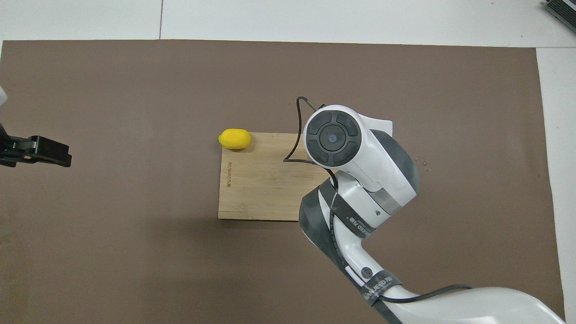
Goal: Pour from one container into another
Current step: 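Hold the glass tilted above the metal cup with the right gripper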
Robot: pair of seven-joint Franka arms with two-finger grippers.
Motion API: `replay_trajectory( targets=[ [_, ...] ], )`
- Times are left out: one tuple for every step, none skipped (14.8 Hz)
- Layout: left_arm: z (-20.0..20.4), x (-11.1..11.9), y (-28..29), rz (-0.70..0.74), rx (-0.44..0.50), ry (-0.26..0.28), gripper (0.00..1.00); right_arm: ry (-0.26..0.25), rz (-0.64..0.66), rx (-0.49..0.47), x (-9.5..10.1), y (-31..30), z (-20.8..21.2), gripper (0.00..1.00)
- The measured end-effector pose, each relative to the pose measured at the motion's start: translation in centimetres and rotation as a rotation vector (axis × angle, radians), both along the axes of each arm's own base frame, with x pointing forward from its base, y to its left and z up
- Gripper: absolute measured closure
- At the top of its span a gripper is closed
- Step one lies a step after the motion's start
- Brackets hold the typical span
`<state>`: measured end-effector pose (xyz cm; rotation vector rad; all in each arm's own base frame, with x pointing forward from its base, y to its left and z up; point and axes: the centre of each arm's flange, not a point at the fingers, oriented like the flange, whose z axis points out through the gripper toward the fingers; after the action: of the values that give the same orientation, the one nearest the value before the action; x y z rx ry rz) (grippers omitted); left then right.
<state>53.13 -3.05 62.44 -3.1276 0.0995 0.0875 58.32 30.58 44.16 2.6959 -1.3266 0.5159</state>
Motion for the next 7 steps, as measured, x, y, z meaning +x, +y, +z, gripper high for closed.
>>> replay_trajectory(
  targets=[
    [0.07,0.0,-0.01,0.0,-0.005,-0.001,0.0,-0.001,0.005,-0.01,-0.04,-0.05,-0.18,0.5],
    [0.16,0.01,0.06,0.002,-0.009,-0.003,0.0,-0.002,0.007,-0.016,-0.08,-0.06,-0.3,0.5],
    [0.24,0.02,0.21,0.004,-0.012,-0.005,0.0,-0.002,0.009,-0.018,-0.1,-0.05,-0.34,0.5],
    [0.3,0.04,0.37,0.005,-0.014,-0.006,0.0,-0.003,0.01,-0.018,-0.11,-0.02,-0.34,0.5],
    [0.33,0.04,0.42,0.005,-0.017,-0.006,0.0,-0.004,0.01,-0.017,-0.12,0.01,-0.32,0.5],
    [0.35,0.04,0.41,0.005,-0.018,-0.007,0.0,-0.005,0.011,-0.016,-0.11,0.04,-0.3,0.5],
    [0.35,0.04,0.33,0.002,-0.019,-0.007,0.0,-0.008,0.013,-0.013,-0.09,0.08,-0.26,0.5]
  ],
)
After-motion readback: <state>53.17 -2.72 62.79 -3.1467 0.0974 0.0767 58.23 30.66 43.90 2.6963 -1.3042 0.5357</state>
